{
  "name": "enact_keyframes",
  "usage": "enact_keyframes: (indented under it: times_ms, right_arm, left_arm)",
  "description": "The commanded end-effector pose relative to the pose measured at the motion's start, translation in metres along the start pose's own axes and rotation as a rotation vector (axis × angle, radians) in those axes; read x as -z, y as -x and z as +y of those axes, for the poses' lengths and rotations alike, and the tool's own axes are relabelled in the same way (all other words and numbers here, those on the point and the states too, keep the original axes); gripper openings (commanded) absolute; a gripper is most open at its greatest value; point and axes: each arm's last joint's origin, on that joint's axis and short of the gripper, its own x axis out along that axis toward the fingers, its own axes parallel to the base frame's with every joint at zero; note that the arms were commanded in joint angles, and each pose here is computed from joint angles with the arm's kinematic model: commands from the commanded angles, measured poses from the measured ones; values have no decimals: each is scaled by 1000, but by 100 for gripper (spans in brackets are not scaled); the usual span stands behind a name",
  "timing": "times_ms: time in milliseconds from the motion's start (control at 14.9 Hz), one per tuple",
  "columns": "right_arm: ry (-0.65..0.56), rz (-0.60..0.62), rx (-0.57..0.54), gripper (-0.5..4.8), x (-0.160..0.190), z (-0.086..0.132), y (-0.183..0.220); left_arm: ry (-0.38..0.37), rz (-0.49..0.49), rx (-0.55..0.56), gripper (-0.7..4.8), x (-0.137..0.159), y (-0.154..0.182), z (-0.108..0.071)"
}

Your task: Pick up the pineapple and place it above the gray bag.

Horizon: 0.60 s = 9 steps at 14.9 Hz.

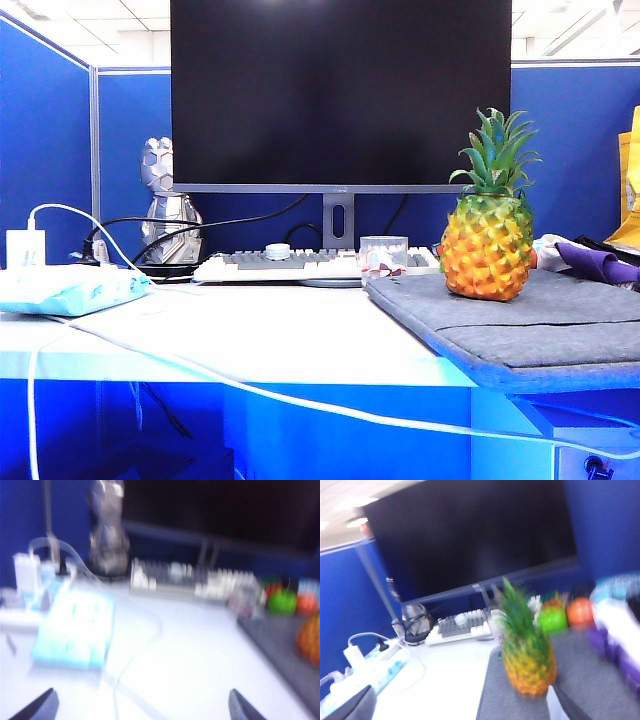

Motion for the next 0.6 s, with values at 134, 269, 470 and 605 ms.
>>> enact_keyframes:
  times_ms: [134, 269, 470, 605]
  right_arm:
    - [56, 27, -2, 479, 28, -16, -10]
    - [45, 102, 40, 479, 47, -26, -13]
    - [41, 178, 67, 479, 72, -39, -16]
    - [40, 198, 75, 479, 83, -44, -17]
  left_arm:
    - [-143, 18, -10, 479, 12, -4, 0]
    - [-161, 62, 69, 479, 28, -8, -1]
    - [-183, 150, 260, 479, 53, -12, -5]
    - [-200, 155, 261, 479, 56, -13, -4]
